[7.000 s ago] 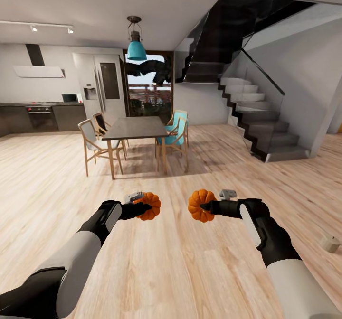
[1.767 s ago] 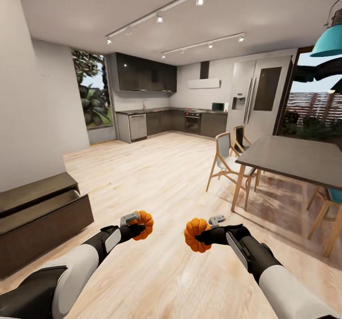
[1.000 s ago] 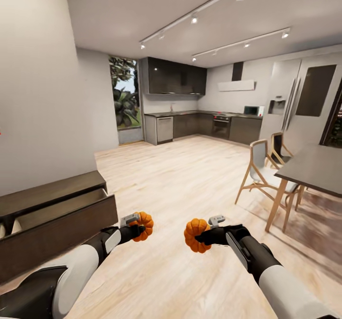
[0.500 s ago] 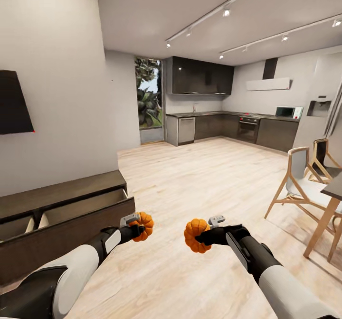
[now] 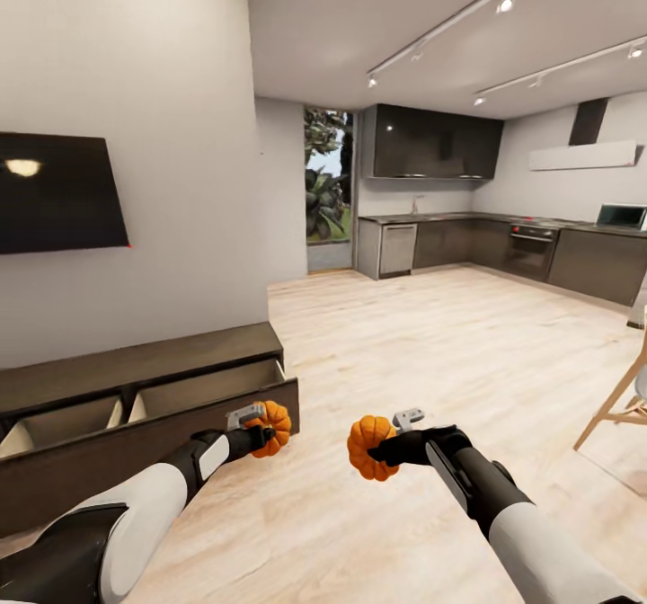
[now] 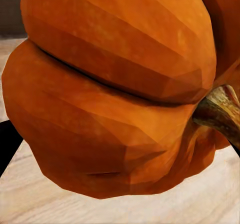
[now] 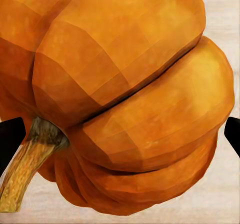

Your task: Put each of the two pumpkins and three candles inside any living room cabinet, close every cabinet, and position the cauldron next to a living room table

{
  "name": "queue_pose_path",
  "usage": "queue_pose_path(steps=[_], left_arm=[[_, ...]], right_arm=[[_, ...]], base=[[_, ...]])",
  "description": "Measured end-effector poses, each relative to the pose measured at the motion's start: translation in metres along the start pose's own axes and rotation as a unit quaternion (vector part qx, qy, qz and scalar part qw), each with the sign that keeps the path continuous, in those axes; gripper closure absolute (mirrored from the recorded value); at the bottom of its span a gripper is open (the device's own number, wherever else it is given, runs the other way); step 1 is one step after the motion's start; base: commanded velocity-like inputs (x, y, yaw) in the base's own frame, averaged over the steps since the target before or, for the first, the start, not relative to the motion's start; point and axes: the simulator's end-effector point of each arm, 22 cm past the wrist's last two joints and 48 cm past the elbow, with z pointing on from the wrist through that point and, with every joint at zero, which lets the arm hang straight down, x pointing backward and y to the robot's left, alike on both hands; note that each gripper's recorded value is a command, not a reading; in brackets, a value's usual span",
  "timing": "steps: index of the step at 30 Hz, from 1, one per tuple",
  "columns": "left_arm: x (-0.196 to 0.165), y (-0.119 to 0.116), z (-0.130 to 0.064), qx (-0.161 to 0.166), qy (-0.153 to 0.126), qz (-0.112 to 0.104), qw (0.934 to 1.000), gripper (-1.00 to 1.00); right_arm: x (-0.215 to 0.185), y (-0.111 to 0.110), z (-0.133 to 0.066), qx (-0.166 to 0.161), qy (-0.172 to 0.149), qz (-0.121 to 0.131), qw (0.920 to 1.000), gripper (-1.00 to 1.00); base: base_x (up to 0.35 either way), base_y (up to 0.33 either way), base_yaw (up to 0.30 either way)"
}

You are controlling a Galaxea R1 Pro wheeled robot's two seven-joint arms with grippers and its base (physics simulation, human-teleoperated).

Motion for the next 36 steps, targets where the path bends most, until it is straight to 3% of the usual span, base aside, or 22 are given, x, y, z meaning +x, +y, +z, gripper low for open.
queue_pose_path(steps=[23, 36], left_arm=[[0.0001, -0.0002, 0.0001, 0.0, 0.0, -0.001, 1.0, 1.0], [-0.001, 0.0009, 0.0008, -0.001, -0.01, 0.0, 1.0, 1.0]], right_arm=[[0.0002, 0.0005, 0.0002, 0.0, 0.0, -0.001, 1.0, 1.0], [-0.0005, 0.0019, 0.0003, -0.002, 0.0, 0.0, 1.0, 1.0]], base=[[0.206, 0.136, 0.291], [0.083, -0.017, 0.291]])
